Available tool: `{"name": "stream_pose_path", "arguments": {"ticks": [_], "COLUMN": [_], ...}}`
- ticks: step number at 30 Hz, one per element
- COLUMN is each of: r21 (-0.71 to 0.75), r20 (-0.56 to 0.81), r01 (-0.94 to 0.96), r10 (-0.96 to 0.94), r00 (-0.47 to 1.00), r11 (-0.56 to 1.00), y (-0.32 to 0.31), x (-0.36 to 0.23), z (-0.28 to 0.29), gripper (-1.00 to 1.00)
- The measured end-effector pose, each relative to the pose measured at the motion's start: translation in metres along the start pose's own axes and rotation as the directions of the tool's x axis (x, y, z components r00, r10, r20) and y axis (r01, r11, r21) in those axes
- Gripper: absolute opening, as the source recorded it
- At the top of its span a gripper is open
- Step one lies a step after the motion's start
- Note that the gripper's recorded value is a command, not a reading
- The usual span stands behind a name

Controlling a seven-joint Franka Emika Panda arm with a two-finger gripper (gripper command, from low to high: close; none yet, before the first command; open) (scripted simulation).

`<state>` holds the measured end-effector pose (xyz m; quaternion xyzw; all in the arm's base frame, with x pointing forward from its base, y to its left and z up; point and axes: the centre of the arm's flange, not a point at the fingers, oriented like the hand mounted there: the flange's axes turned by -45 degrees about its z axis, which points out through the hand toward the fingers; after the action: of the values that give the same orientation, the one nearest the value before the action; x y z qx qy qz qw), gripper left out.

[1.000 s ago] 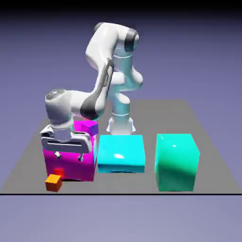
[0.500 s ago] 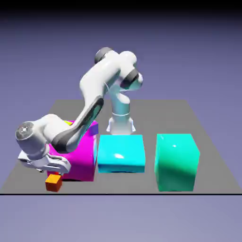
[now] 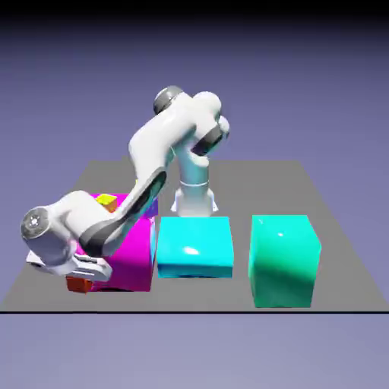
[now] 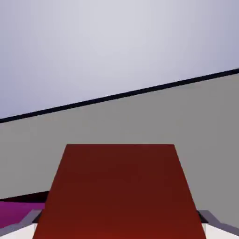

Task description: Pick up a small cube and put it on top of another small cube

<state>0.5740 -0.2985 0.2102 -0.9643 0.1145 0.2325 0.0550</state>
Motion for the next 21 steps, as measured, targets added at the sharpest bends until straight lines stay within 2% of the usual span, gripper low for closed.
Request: {"name": "stream_pose_path", "arguments": {"ticks": [11,21], "r21": [0.11,0.052], "r20": [-0.015,-0.068], "r01": [0.06,0.137], "r10": [-0.059,-0.133], "r00": [0.998,0.989], "r11": [0.992,0.989], "y": [-0.083,-0.163], "x": [-0.072,-0.172], "z": [-0.071,-0.141], "gripper": [-1.0,-1.0]}}
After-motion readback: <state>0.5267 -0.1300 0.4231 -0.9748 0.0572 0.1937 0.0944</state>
